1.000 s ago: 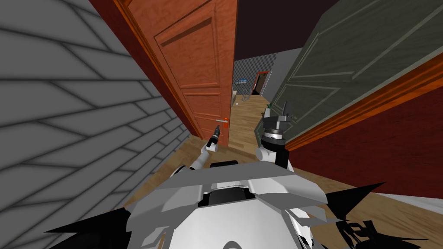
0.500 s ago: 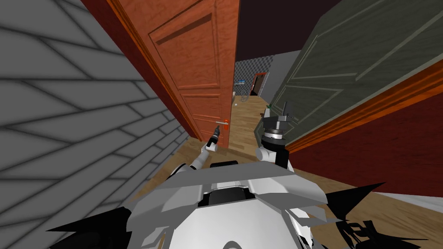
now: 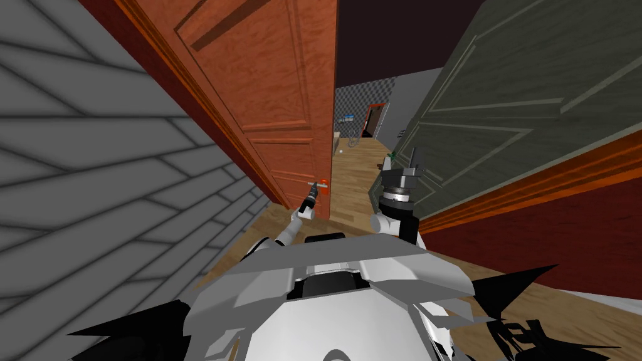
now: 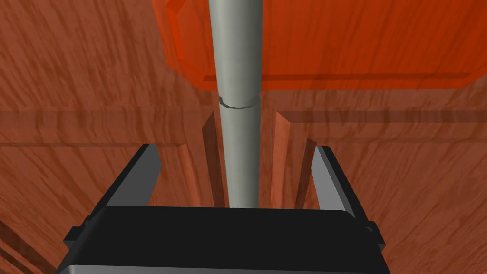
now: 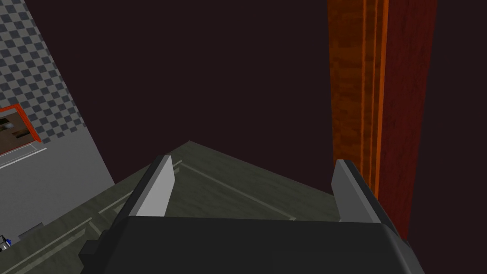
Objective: Push the door open
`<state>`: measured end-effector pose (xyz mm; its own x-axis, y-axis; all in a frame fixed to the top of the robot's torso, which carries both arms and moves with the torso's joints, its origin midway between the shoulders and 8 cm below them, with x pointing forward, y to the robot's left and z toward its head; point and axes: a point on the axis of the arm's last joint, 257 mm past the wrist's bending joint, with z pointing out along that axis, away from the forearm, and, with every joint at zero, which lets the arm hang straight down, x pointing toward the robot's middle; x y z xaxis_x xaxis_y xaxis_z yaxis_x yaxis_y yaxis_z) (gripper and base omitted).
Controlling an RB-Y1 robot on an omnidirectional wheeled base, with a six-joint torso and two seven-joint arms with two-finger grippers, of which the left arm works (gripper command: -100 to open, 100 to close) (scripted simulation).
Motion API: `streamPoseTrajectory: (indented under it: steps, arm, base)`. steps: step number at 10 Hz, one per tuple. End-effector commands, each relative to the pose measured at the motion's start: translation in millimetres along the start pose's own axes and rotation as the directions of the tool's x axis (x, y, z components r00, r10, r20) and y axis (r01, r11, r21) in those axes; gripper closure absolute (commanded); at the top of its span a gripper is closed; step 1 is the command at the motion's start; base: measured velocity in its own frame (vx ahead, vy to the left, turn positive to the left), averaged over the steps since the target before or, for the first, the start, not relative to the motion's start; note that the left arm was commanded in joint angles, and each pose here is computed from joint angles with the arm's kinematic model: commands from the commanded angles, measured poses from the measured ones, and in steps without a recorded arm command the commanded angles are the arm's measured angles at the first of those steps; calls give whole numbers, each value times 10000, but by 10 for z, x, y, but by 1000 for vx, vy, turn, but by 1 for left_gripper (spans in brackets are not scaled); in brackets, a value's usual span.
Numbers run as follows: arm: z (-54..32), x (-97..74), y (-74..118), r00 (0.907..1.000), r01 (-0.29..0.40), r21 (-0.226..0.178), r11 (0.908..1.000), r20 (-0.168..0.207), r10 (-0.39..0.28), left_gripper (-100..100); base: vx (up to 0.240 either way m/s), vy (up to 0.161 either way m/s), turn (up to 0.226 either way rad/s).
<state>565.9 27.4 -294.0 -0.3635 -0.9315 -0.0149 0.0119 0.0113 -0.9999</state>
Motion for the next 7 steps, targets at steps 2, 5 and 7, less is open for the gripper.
streamPoseTrajectory:
  steps: [2,5,7]
  arm:
    - [5,23,-9,10000,66,18,10000,7,-66,-100]
    - [5,23,-9,10000,66,18,10000,7,-66,100]
    - [5,23,-9,10000,66,18,10000,7,-66,100]
  base:
    - [135,-42,-17]
    - [-14,7,-7]
    - [0,0,0]
